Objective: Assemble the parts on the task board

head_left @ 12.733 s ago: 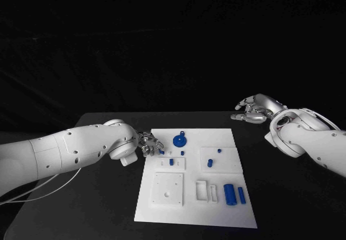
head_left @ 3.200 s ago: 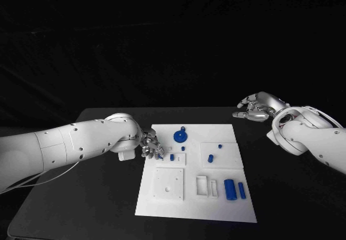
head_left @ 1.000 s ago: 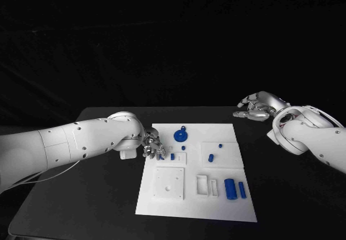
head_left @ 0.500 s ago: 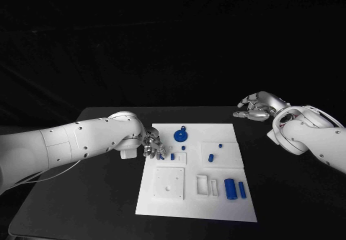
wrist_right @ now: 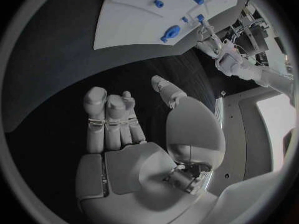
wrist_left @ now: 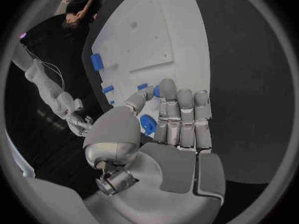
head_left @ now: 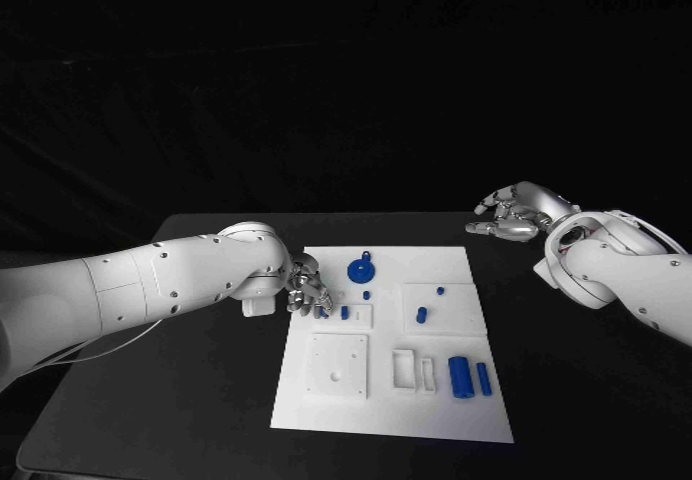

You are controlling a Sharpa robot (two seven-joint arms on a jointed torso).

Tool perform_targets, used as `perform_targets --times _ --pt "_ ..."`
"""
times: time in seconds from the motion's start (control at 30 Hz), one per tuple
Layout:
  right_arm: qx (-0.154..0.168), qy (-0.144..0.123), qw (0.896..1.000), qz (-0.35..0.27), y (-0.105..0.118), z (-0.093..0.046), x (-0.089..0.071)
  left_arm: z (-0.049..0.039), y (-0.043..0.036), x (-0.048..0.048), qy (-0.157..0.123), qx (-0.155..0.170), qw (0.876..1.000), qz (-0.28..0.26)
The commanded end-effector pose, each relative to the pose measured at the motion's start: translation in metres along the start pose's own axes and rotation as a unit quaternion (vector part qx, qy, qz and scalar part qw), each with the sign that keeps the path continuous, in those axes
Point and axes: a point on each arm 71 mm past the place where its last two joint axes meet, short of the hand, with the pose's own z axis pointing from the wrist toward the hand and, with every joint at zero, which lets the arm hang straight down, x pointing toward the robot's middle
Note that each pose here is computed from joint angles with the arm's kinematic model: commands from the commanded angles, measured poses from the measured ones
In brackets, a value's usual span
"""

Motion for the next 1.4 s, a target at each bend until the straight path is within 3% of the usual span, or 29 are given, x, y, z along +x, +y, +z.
perform_targets --times 0.03,0.9,1.4 --pt "-0.005 0.006 1.000 -0.002 0.0006 -0.0003 0.0008 0.0010 -0.0021 0.0044 0.012 0.002 1.000 0.009" --pt "-0.005 0.006 1.000 -0.002 0.0007 -0.0001 0.0009 0.0005 0.0023 0.0038 0.016 0.005 1.000 -0.003" --pt "-0.005 0.006 1.000 -0.002 0.0009 0.0003 0.0012 0.0011 0.0032 0.0043 0.037 0.009 0.999 -0.010"
